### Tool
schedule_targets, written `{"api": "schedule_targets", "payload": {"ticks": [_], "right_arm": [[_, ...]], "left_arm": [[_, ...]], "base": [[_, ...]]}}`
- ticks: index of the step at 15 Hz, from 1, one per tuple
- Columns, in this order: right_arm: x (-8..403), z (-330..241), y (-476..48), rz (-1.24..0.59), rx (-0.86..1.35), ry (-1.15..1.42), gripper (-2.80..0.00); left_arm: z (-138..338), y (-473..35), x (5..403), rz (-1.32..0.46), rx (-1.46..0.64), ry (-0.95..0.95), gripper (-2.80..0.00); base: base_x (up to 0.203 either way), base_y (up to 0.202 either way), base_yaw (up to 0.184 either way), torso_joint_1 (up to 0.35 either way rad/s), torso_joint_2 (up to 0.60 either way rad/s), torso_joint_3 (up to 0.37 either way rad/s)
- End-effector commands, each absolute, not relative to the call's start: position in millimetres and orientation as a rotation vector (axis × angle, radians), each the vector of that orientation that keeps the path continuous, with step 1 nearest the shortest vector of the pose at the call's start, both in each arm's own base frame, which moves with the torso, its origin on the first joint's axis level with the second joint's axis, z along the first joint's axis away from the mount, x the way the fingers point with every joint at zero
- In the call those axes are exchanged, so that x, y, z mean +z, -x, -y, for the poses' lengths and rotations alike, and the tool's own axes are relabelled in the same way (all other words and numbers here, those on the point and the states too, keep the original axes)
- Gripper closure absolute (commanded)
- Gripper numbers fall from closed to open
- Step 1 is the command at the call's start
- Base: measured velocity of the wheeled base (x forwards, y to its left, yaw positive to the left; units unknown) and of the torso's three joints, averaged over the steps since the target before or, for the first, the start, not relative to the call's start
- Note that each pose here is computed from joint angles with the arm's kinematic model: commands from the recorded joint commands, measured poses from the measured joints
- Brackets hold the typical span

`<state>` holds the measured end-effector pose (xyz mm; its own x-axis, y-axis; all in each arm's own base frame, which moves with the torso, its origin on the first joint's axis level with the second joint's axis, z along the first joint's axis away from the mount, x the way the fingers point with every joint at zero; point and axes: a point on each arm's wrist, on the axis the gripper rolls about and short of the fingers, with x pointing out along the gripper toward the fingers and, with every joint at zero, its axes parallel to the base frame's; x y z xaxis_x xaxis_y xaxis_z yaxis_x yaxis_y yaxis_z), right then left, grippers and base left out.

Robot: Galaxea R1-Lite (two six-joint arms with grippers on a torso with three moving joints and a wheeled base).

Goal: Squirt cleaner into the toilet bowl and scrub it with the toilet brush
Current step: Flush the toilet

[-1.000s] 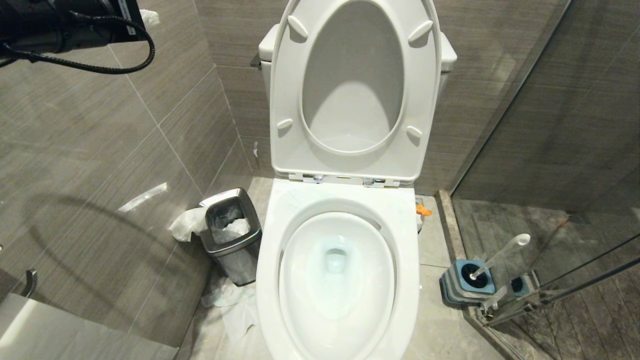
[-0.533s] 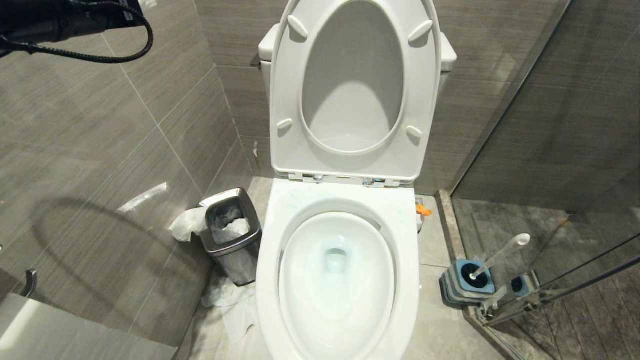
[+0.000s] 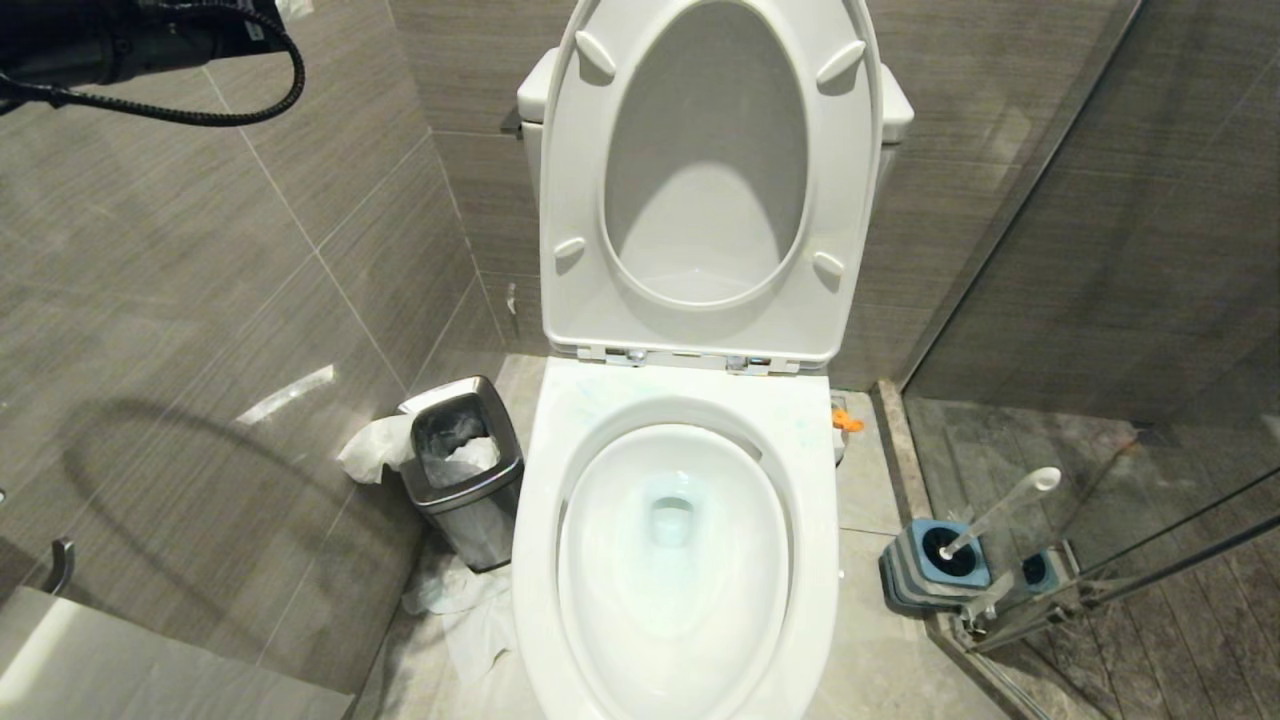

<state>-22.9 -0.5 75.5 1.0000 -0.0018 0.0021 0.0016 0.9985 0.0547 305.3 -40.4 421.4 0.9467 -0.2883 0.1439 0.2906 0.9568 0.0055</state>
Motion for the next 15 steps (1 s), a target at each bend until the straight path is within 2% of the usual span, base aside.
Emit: {"api": "schedule_targets", "payload": {"ticks": [1, 15], "right_arm": [[75.5, 0.5, 22.8, 0.0, -0.003, -0.055, 0.0], [75.5, 0.5, 22.8, 0.0, -0.002, -0.055, 0.0]], "left_arm": [[42.6, -305.1, 420.0, 0.137, -0.303, 0.018, 0.0], [51.0, -307.2, 415.8, 0.122, -0.309, 0.021, 0.0]], "base": [[0.0, 0.0, 0.0, 0.0, 0.0, 0.0], [0.0, 0.0, 0.0, 0.0, 0.0, 0.0]]}}
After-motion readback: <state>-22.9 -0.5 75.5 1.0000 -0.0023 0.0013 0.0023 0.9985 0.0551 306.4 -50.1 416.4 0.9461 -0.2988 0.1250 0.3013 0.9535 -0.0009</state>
